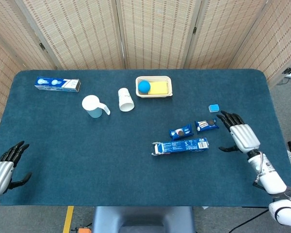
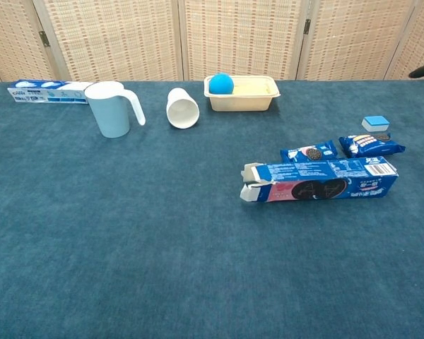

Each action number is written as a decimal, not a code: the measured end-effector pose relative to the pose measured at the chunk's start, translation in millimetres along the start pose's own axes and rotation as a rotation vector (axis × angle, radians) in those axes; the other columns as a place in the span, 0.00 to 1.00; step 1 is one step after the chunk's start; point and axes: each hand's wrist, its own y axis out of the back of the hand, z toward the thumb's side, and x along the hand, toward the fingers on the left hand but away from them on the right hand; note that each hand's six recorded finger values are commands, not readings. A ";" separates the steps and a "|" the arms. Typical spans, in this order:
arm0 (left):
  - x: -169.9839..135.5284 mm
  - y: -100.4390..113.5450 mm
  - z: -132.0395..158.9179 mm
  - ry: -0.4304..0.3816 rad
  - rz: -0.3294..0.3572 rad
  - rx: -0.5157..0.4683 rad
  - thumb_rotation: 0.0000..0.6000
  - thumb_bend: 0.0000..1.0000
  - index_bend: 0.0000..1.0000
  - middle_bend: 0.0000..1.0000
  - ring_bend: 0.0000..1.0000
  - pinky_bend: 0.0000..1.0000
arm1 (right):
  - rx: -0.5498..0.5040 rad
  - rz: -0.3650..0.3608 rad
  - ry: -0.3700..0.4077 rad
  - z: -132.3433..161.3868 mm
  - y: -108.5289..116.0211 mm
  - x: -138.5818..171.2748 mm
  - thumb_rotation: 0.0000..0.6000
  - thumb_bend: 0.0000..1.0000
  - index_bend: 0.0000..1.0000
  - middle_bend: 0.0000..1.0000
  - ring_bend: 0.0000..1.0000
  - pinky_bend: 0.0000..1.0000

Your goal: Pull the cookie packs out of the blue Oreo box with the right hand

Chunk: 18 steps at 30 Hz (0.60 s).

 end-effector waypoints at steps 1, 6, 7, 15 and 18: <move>0.1 0.1 -0.3 0.003 0.004 0.004 1.00 0.36 0.02 0.01 0.08 0.19 | 0.026 -0.005 -0.013 -1.6 2.4 5.7 1.00 0.13 0.00 0.00 0.00 0.00; 2.9 -0.9 -1.7 0.028 0.031 0.058 1.00 0.36 0.02 0.01 0.07 0.17 | 0.192 -0.025 -0.111 -11.8 7.2 43.7 1.00 0.13 0.00 0.00 0.00 0.00; 3.6 -1.1 -1.8 0.036 0.041 0.072 1.00 0.36 0.02 0.01 0.07 0.17 | 0.219 -0.033 -0.134 -14.3 7.1 51.9 1.00 0.13 0.00 0.00 0.00 0.00; 0.6 2.0 0.0 0.052 0.096 0.114 1.00 0.36 0.02 0.01 0.05 0.17 | 0.243 -0.191 -0.322 -38.6 12.8 129.0 1.00 0.13 0.00 0.00 0.00 0.00; -1.4 2.6 0.9 0.055 0.108 0.127 1.00 0.36 0.02 0.01 0.05 0.17 | 0.220 -0.241 -0.323 -35.4 15.7 144.4 1.00 0.13 0.00 0.00 0.00 0.00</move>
